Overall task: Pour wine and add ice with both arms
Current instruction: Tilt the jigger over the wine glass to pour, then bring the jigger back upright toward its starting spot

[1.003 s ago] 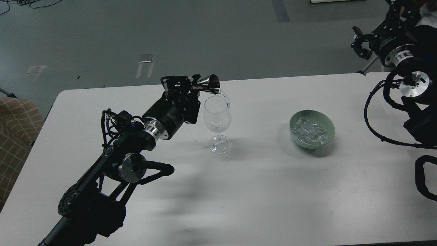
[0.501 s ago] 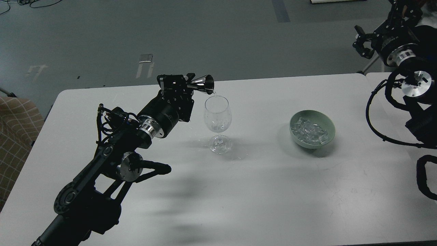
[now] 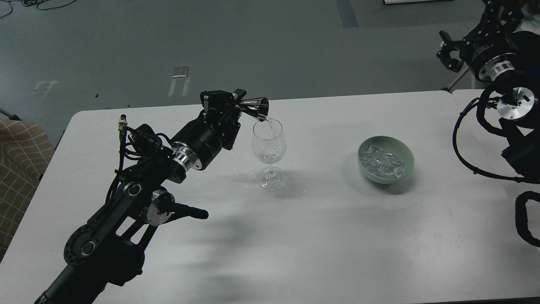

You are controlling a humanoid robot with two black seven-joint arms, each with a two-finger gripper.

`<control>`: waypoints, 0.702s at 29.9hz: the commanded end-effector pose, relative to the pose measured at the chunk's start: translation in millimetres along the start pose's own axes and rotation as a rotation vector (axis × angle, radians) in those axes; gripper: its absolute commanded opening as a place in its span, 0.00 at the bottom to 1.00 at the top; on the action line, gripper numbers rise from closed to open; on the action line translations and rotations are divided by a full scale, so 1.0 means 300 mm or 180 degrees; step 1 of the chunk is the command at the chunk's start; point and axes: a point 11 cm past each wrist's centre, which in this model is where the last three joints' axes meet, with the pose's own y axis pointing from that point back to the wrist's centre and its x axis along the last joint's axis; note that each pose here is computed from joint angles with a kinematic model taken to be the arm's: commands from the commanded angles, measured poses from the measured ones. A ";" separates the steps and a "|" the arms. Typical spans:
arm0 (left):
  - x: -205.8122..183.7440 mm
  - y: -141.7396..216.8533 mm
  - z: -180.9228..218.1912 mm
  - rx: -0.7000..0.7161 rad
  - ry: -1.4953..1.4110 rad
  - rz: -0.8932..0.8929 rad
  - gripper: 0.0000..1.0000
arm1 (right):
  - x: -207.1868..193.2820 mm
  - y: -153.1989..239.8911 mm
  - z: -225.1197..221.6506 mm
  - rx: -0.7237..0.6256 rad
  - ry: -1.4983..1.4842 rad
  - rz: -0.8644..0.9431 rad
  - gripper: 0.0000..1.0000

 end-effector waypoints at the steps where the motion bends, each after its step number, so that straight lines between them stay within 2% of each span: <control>1: 0.005 -0.004 0.007 -0.0010 -0.0094 0.0009 0.00 | 0.000 0.000 0.000 0.0000 0.0000 0.0000 1.00; 21: 0.032 -0.020 0.072 -0.0022 -0.0800 0.0067 0.00 | 0.021 0.009 -0.008 0.0008 0.0013 0.0036 1.00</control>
